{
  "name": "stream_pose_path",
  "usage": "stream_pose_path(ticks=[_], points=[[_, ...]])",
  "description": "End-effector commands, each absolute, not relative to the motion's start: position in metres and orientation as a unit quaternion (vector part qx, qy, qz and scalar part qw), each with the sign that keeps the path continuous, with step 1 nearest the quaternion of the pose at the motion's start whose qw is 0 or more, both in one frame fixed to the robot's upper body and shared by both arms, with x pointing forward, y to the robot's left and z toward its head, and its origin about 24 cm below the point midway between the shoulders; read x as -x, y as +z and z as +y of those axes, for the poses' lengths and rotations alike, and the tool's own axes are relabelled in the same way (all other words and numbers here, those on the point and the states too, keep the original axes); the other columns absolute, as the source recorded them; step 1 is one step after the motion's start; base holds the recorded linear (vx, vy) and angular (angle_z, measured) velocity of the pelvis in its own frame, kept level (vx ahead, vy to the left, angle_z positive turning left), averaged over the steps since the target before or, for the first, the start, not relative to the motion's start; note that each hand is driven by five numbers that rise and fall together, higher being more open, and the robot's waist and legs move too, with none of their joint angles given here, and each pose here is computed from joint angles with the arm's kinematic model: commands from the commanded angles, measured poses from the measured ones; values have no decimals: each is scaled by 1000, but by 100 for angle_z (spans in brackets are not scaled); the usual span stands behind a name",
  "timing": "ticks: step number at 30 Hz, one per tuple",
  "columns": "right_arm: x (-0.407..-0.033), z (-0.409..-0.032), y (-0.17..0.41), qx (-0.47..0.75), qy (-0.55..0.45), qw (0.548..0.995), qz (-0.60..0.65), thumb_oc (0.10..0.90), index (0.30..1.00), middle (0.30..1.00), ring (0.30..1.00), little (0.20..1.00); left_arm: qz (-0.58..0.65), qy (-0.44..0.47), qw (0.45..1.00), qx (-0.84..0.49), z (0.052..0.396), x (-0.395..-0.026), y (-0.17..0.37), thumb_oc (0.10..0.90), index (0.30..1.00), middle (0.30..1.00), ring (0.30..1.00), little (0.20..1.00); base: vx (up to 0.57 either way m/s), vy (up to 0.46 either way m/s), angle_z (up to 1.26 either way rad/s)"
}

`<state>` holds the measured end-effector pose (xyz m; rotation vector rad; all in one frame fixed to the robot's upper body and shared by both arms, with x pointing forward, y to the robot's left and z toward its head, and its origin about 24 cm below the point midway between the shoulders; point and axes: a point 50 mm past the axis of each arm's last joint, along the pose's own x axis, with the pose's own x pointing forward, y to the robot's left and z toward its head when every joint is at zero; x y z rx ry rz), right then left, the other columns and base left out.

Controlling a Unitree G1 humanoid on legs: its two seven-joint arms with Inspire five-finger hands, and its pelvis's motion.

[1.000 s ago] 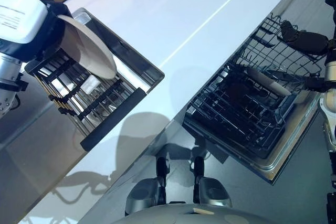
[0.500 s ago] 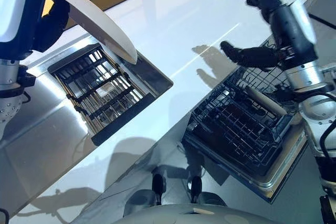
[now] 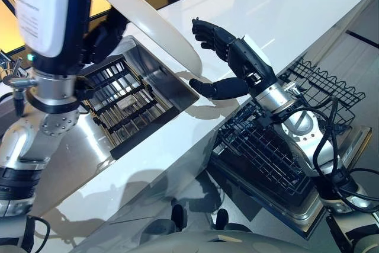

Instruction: Pick up plates and place into dishwasher.

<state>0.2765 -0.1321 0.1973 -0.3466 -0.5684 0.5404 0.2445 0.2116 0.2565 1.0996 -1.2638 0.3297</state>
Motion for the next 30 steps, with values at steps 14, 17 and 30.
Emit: stream_pose_path(ticks=[14, 17, 30], points=[[-263, -112, 252, 99, 140, 860, -482, 100, 300, 300, 300, 200, -557, 151, 714, -397, 185, -266, 269, 100, 300, 300, 300, 200, 7, -1, 0], [-258, -117, 256, 100, 75, 844, -522, 100, 300, 300, 300, 200, -542, 143, 732, -388, 183, -268, 262, 100, 300, 300, 300, 200, 38, -11, -2], [-254, -142, 258, 74, -46, 828, -554, 100, 300, 300, 300, 200, -466, 107, 794, -375, 187, -275, 232, 100, 300, 300, 300, 200, 9, -4, 0]])
